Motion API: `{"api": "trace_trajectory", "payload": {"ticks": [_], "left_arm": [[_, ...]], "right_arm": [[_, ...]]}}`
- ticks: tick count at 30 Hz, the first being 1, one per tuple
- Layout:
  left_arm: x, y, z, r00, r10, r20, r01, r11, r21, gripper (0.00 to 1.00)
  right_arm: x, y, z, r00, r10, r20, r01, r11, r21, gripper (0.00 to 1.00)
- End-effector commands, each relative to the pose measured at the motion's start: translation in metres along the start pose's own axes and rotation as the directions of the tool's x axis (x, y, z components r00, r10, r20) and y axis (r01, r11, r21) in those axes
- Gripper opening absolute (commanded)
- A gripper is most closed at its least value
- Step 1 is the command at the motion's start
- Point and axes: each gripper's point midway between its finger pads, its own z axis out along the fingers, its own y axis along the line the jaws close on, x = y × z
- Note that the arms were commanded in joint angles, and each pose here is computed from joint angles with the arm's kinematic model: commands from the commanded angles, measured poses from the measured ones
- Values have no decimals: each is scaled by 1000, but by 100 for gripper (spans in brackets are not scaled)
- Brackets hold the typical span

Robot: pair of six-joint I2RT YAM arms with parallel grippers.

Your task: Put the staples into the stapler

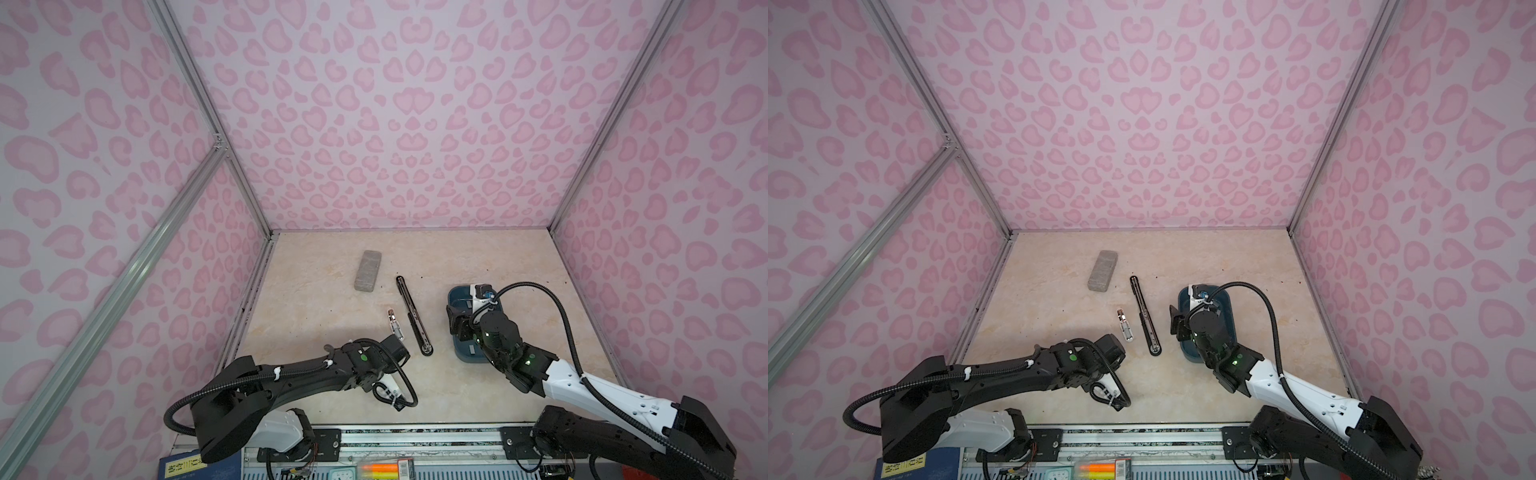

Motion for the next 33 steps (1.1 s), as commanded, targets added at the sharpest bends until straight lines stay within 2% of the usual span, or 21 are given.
{"api": "trace_trajectory", "payload": {"ticks": [1, 9, 19, 27, 33], "left_arm": [[1, -2, 1, 1000, -9, -23, 10, 999, 43, 53], [-2, -5, 3, 1000, 1, -20, 1, 997, 76, 47], [-12, -9, -3, 999, 34, -1, -33, 996, 77, 46], [-16, -8, -6, 999, 41, 8, -42, 996, 75, 37], [-19, -9, -8, 999, 38, 21, -40, 996, 83, 37]], "right_arm": [[-6, 2, 0, 999, 21, 25, -21, 1000, -12, 78], [-7, 2, 0, 999, 22, 25, -22, 1000, -13, 78], [-6, 3, 1, 999, 25, 22, -25, 1000, -16, 78], [-5, 3, 2, 1000, 25, 18, -25, 1000, -16, 78], [-4, 4, 4, 1000, 23, 13, -23, 1000, -17, 78]]}}
